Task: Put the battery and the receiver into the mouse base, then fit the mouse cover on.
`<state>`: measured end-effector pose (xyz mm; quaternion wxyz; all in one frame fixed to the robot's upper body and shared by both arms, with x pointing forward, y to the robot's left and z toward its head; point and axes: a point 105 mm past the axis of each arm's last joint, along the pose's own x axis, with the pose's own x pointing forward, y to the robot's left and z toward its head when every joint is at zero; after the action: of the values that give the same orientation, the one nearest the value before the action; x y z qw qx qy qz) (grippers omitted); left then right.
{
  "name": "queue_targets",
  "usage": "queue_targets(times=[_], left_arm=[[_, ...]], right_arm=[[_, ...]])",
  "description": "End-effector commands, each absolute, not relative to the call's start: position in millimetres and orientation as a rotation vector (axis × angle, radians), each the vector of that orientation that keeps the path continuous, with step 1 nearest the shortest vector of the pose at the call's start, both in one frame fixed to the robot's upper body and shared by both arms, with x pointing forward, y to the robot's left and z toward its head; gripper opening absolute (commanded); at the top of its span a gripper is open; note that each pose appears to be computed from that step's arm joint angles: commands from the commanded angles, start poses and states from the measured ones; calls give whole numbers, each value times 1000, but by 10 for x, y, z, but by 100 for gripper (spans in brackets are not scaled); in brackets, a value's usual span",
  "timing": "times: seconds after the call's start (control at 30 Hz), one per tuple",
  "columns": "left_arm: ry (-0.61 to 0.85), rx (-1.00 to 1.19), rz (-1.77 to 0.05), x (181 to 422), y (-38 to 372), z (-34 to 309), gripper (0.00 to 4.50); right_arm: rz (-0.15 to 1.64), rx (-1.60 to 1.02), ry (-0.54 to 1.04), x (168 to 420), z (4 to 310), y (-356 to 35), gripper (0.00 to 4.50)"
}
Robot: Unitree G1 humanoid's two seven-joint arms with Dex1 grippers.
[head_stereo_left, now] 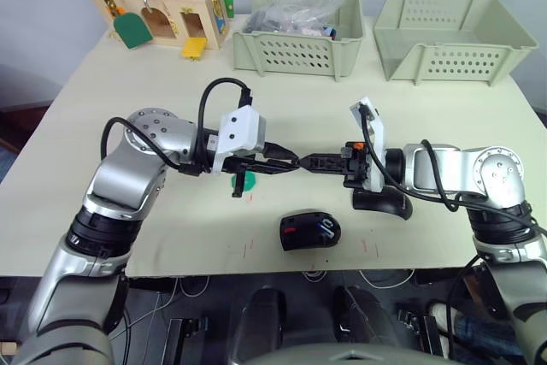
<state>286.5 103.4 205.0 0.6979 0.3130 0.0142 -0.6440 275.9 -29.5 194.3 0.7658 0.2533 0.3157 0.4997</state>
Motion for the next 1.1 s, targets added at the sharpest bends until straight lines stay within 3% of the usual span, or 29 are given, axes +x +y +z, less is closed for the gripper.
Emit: queue_targets(times=[0.03, 0.4, 0.47, 0.57, 0.93, 1.1], left_arm=[[-23, 720, -1435, 2820, 994, 2164, 8], [9, 627, -1430, 2802, 1005, 2162, 8], [36, 520, -1384, 2808, 1067, 2163, 114], [92, 395, -1321, 2760, 1212, 2093, 229], [188, 275, -1310, 2480, 1305, 1627, 229], [215, 284, -1366, 2405, 1346, 1444, 229]], right_arm=[[1139, 554, 653, 2692, 2045, -265, 7], [1153, 530, 656, 2682, 2059, -274, 7], [1147, 481, 655, 2686, 2080, -319, 0], [1131, 348, 663, 2671, 2115, -445, 0], [1187, -228, 678, 2412, 2314, -626, 0], [1237, -303, 732, 2355, 2360, -564, 0]])
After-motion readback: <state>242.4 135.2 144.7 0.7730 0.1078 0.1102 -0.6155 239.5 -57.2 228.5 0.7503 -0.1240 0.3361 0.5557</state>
